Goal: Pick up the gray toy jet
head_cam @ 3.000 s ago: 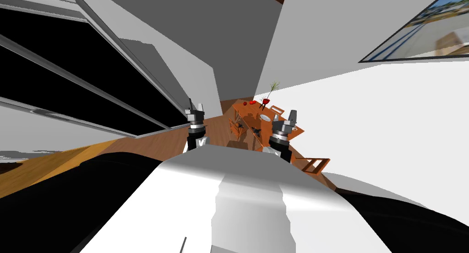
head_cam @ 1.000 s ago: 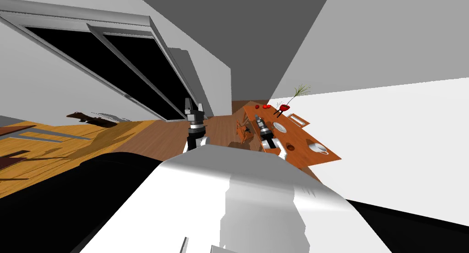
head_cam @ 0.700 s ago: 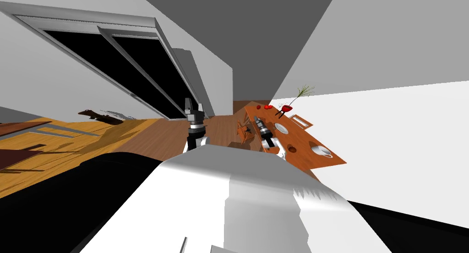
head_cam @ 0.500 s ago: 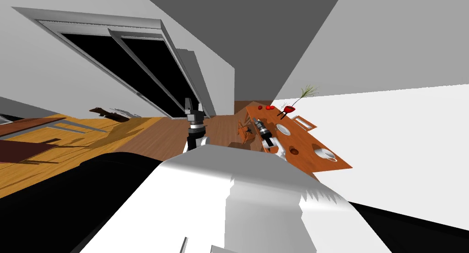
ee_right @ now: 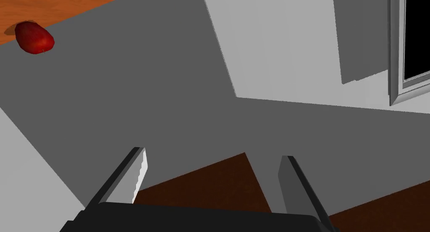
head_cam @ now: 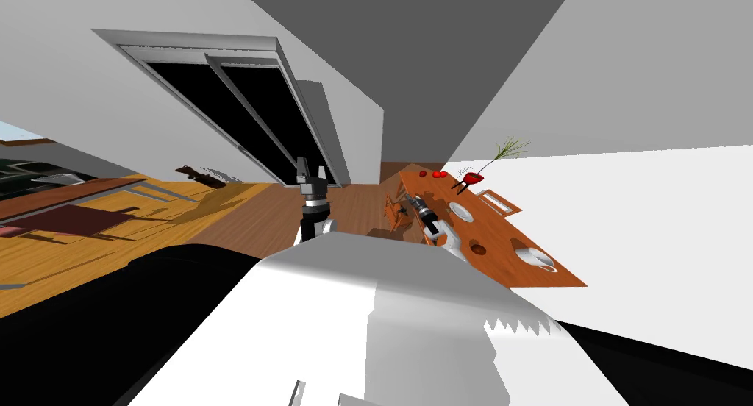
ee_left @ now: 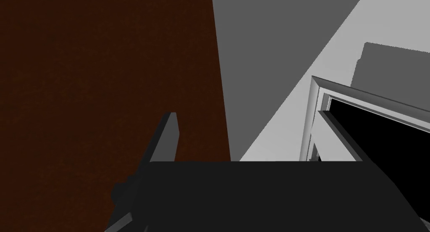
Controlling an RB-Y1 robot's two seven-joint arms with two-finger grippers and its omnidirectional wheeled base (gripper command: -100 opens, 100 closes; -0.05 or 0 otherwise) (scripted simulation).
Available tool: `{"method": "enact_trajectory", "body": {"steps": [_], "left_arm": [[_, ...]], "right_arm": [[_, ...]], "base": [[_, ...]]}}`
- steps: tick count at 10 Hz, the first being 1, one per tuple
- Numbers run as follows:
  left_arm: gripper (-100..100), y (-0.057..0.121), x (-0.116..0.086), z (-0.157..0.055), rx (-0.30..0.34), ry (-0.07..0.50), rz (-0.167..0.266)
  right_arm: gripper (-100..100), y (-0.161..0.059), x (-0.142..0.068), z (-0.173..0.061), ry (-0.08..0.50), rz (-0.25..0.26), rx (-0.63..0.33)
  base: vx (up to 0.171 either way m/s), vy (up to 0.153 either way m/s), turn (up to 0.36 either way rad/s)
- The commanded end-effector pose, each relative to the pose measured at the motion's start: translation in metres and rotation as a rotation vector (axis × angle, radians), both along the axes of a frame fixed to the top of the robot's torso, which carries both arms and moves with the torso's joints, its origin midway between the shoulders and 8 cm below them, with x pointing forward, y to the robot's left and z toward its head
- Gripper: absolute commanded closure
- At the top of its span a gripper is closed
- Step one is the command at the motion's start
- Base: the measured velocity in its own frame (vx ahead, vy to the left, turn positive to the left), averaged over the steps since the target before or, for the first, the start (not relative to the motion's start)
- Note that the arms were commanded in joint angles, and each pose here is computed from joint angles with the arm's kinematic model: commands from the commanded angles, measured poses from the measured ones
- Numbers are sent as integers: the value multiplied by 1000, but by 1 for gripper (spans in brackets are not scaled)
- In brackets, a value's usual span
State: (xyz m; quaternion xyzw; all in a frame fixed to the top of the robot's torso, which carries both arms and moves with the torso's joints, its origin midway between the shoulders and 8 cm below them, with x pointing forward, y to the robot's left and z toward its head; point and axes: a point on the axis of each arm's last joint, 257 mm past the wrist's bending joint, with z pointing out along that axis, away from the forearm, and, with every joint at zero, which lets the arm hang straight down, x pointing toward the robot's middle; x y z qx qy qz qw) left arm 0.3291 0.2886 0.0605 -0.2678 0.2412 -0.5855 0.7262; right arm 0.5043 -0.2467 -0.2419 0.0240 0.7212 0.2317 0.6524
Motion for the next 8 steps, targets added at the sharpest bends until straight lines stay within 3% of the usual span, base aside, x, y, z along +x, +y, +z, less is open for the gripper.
{"method": "enact_trajectory", "body": {"steps": [1,4,6,7,8], "left_arm": [[0,0,0,0,0,0,0],[0,0,0,0,0,0,0],[0,0,0,0,0,0,0],[0,0,0,0,0,0,0],[0,0,0,0,0,0,0]], "right_arm": [[-100,-9,4,-13,24,-15,-42],[-100,-39,7,-45,78,-45,-191],[-100,-47,4,-57,104,-58,-197],[-100,-64,3,-73,133,-73,-270],[-100,-69,2,-79,147,-79,-273]], "base": [[-21,1,78],[-28,3,101],[-18,3,26],[-24,8,119],[-28,4,70]]}}
